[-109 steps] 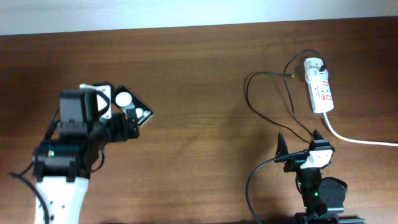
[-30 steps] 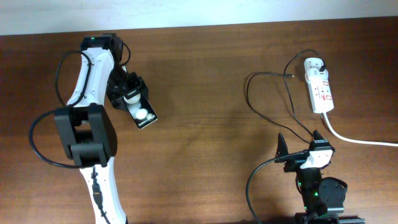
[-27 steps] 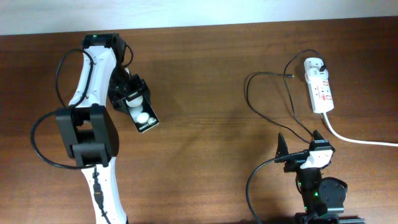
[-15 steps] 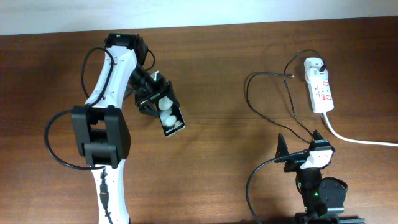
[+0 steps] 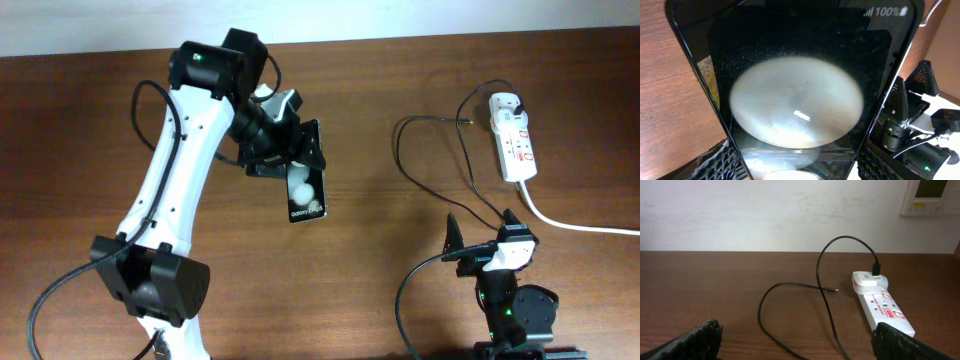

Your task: Plug charger to phone and switch on socket

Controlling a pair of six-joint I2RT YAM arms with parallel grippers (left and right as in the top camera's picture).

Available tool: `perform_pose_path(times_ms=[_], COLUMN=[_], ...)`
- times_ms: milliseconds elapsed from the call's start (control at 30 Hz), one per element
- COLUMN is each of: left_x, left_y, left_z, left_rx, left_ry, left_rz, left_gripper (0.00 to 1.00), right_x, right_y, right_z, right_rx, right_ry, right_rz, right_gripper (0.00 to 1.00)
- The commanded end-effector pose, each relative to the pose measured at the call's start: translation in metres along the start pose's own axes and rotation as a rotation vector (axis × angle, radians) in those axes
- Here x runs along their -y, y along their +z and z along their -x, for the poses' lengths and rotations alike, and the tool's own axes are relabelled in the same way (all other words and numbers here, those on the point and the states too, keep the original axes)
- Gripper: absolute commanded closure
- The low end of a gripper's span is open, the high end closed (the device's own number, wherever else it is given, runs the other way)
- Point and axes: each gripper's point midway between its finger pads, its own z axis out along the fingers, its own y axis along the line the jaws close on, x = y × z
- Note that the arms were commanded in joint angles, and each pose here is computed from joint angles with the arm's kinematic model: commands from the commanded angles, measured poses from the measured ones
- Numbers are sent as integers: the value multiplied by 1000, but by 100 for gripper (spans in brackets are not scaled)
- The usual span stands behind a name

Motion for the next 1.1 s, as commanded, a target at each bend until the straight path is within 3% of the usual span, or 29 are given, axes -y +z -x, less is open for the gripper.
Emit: perform_pose_path(times_ms=[0,100,167,233,300,400,467,633,700,767,833,900,967,1067], left_x=[9,9,7,3,-7,-28,-27,-20,-5,-5,-5,-4,-4,-1], left_y=[-8,-16,-17,-10,7,43,63,66,63,63,63,63,64,65], left_z=[12,37,42,46,54,62,60,50,48,48,50,52,58,64], left_rx=[75,171,186,173,132,31,-62,-130,-152,-154,-149,-148,-137,-119], left_ry=[-6,-55,-51,-61,-90,-160,-210,-253,-258,-268,-299,-349,-420,-435], left_rz=[-26,-55,-58,-54,-44,-29,-102,-152,-244,-243,-242,-240,-243,-250], left_gripper=[42,43,43,43,45,46,47,48,48,48,48,48,49,48], right_x=[-7,-24,-62,-121,-134,-122,-123,-129,-137,-125,-116,-101,-99,-129], right_y=[0,-1,-10,-48,-62,-50,-50,-49,-55,-40,-29,-15,-5,20], right_z=[-3,-4,-3,-5,-5,-8,-9,-28,-23,-23,4,17,33,45], right_rx=[-6,-44,-113,-245,-278,-262,-267,-567,-678,-602,-370,-290,-290,-457], right_ry=[2,509,570,551,543,556,560,974,1140,1139,901,845,775,756], right_rz=[40,134,352,751,856,758,758,701,730,640,677,587,569,620], right_gripper=[1,1,1,1,1,1,1,1,1,1,1,1,1,1])
